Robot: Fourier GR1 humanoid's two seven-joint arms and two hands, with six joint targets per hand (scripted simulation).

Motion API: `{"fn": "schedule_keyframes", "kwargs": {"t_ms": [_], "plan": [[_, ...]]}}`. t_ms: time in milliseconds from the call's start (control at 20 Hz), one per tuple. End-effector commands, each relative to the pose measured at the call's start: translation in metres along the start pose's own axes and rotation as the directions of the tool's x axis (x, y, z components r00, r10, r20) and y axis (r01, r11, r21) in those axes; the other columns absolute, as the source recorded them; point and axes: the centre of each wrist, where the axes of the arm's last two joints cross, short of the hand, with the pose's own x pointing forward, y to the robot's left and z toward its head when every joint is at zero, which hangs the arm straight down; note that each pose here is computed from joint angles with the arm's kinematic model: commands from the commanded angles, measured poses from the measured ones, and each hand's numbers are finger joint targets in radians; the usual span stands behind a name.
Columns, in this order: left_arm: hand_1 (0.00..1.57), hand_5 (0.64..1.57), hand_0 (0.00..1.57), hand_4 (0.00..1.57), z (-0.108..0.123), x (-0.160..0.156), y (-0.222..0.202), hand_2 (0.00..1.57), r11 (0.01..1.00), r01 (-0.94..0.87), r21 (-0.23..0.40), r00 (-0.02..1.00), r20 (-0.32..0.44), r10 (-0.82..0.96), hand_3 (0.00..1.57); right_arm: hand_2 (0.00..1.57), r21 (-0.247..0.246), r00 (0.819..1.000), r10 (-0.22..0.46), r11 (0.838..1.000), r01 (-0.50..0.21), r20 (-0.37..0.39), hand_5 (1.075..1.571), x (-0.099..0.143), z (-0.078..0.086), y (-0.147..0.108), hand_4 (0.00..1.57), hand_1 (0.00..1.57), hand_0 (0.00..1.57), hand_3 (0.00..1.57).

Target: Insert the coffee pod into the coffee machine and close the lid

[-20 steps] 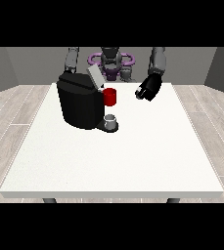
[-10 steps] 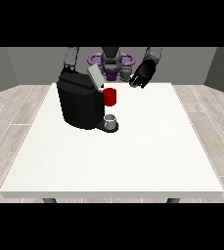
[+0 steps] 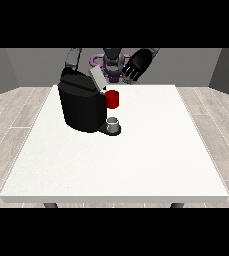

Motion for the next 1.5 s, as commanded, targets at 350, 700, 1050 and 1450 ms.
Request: {"fn": "schedule_keyframes", "kwargs": {"t_ms": [350, 700, 1050, 1450], "plan": [[1.25, 1.571, 1.25, 0.48, 0.009, 0.023, 0.075, 1.30, 0.993, 0.022, 0.117, 1.000, -0.025, -0.019, 1.25, 0.00, -0.021, 0.988, 0.013, 1.000, -0.010, 0.154, 1.571, 0.044, -0.017, 0.000, 0.00, 0.00, 0.00, 0.00], [1.22, 1.571, 1.22, 0.49, 0.008, 0.034, 0.084, 1.29, 0.987, 0.049, 0.155, 0.999, 0.006, -0.050, 1.24, 0.00, -0.036, 0.986, 0.000, 0.999, 0.006, 0.165, 1.571, 0.067, -0.032, -0.025, 0.00, 0.00, 0.00, 0.00], [1.20, 1.571, 1.20, 0.46, 0.007, 0.016, 0.072, 1.26, 0.991, 0.039, 0.126, 0.999, -0.024, -0.037, 1.23, 0.00, -0.051, 0.986, 0.001, 0.999, 0.007, 0.165, 1.571, 0.064, -0.026, -0.023, 0.10, 0.00, 0.00, 0.00], [1.19, 1.571, 1.19, 0.44, 0.005, 0.031, 0.084, 1.23, 0.993, 0.025, 0.117, 1.000, 0.012, -0.027, 1.20, 0.00, -0.072, 0.986, 0.007, 0.997, 0.004, 0.165, 1.571, 0.071, -0.042, -0.047, 0.15, 0.00, 0.00, 0.00]]}}
